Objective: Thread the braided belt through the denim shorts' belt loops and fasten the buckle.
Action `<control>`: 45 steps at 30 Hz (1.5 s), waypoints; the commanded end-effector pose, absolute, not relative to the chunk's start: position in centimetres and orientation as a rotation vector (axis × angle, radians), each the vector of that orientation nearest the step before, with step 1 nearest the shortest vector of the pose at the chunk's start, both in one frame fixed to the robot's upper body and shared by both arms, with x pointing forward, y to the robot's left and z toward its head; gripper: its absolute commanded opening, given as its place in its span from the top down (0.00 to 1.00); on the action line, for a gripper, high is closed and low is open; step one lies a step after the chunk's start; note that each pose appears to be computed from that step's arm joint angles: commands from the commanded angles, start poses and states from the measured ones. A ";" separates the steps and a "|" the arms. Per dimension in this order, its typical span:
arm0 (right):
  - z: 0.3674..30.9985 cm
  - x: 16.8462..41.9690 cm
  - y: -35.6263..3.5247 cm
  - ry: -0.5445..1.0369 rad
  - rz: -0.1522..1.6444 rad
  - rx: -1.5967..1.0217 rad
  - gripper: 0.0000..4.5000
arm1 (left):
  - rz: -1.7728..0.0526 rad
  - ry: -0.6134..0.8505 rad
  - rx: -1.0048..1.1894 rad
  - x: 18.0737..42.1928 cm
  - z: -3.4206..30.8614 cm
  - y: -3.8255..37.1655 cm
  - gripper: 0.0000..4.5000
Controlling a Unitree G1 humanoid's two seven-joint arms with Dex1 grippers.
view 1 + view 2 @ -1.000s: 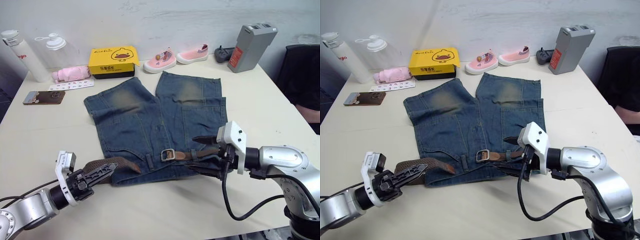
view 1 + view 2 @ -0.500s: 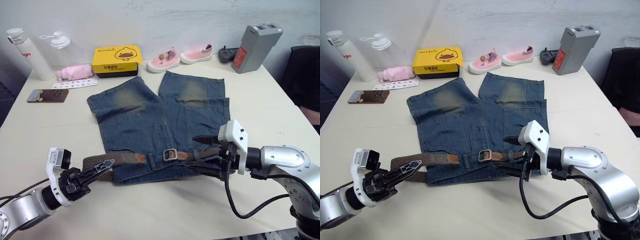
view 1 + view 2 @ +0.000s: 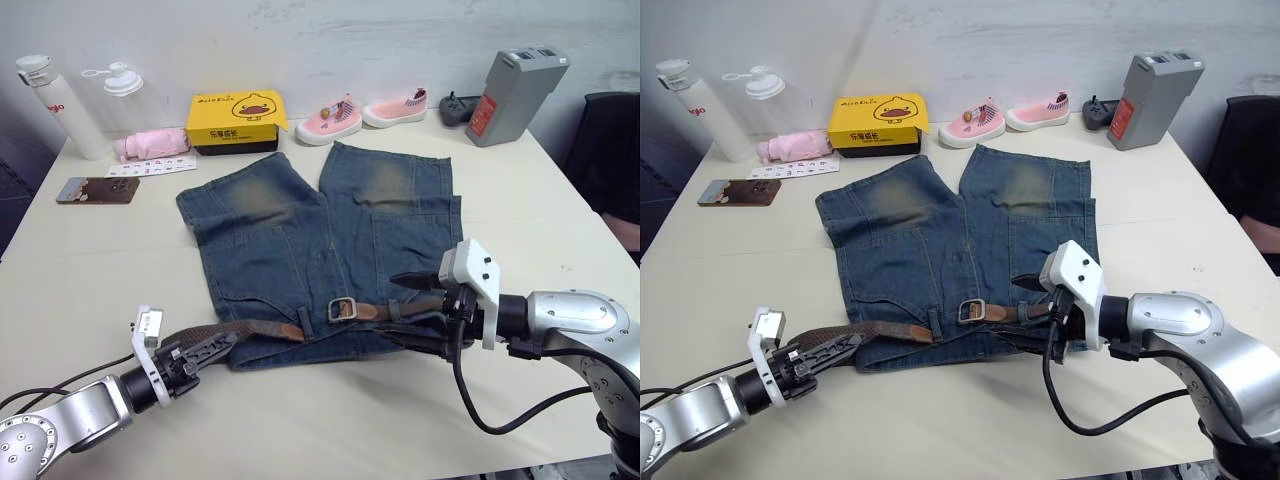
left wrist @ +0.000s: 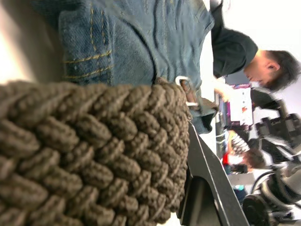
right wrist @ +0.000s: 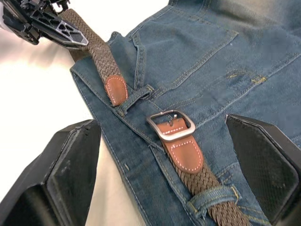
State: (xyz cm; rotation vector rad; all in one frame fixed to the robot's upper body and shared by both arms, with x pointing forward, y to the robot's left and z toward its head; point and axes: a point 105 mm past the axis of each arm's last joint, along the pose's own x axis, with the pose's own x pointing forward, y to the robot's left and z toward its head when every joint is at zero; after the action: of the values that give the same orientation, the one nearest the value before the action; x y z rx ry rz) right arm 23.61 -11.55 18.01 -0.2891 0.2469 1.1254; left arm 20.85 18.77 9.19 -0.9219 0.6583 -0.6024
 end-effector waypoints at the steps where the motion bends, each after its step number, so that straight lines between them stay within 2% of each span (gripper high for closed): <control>1: 18.4 23.3 -11.6 0.239 1.137 -0.298 0.00 | -0.658 0.683 -0.866 19.8 9.1 18.0 1.00; 4: 18.5 23.2 -11.6 0.241 1.139 -0.298 0.00 | -0.667 0.688 -0.841 19.5 9.0 18.0 1.00; 6: 18.5 23.3 -11.7 0.242 1.136 -0.299 0.00 | -0.627 0.659 -0.843 20.0 8.9 18.6 1.00; 15: 18.3 23.1 -11.2 0.240 1.149 -0.283 0.00 | -0.653 0.530 -0.851 22.0 11.7 18.6 1.00; 18: 18.3 23.0 -10.9 0.237 1.154 -0.275 0.00 | -0.709 0.557 -0.831 21.3 12.2 17.6 1.00; 29: 18.8 23.0 -10.8 0.223 1.142 -0.269 0.00 | -0.694 0.651 -0.788 19.9 10.5 17.6 1.00; 32: 18.9 23.1 -10.9 0.221 1.136 -0.270 0.00 | -0.659 0.639 -0.798 20.4 10.1 18.0 1.00; 36: 18.8 23.1 -10.9 0.223 1.132 -0.272 0.00 | -0.695 0.626 -0.782 21.5 9.9 16.5 1.00; 45: 19.0 23.0 -10.9 0.227 1.136 -0.292 0.00 | -0.772 0.691 -0.706 21.9 8.6 14.3 1.00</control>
State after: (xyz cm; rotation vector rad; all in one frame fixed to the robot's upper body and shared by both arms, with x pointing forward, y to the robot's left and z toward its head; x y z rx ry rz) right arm 23.53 -11.30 18.25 -0.2629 0.2584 1.1088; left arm 22.04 14.69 8.69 -0.7146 0.6797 -0.7457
